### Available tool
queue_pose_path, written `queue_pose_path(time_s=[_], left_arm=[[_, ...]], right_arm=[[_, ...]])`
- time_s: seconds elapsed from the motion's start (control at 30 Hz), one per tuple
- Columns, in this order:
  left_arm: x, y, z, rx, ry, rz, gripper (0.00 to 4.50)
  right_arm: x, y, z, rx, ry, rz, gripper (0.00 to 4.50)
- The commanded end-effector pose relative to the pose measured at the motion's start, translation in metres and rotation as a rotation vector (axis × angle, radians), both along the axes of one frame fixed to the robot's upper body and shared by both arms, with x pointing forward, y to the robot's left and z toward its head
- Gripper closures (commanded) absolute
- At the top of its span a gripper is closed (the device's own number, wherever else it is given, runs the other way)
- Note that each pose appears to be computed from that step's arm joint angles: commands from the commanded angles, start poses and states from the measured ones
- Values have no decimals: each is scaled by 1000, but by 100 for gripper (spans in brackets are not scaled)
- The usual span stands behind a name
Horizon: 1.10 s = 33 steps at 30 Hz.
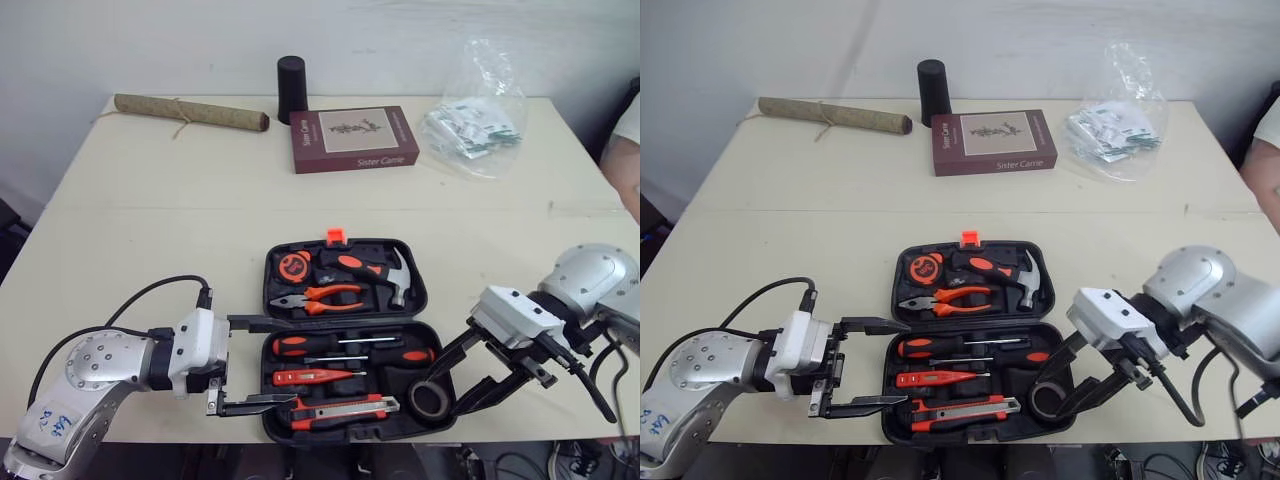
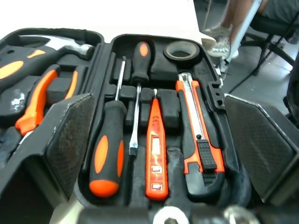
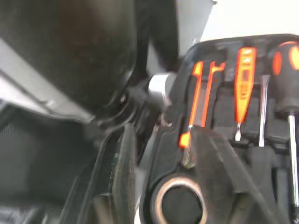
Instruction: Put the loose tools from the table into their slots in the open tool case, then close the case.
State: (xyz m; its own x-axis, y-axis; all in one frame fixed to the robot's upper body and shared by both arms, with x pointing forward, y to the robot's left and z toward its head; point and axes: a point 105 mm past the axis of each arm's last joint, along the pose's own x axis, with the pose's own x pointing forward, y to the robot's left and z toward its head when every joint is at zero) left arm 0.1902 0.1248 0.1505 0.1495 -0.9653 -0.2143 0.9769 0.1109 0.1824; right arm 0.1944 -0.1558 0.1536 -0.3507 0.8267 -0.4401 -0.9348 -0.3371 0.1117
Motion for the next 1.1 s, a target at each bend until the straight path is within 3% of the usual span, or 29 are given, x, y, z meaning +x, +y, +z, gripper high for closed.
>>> queue_pose_path(time_s=[0.03, 0.07, 0.2, 0.33, 0.67, 0.97, 1.03, 1.1], left_arm=[[-3, -1, 5, 3, -21, -17, 0], [-3, -1, 5, 4, -19, -18, 0], [-1, 5, 6, 15, -19, -10, 0], [0, 6, 7, 15, -17, -4, 0], [-3, 9, 6, 25, 1, 18, 0], [3, 16, 6, 31, -23, 74, 0], [5, 18, 5, 31, -29, 93, 0], [11, 23, 9, -8, -29, 156, 0]], right_arm=[[9, 3, 10, 300, -55, -80, 424], [8, 1, 6, 330, -31, -97, 444], [1, 3, -16, 348, -114, -69, 444], [-13, 2, -43, 280, -82, -45, 444], [-3, -14, -91, 87, -186, -71, 444], [-2, -21, -105, 69, -404, 18, 444], [0, -18, -99, 95, -414, 8, 444], [7, -11, -75, 185, -378, -75, 444]])
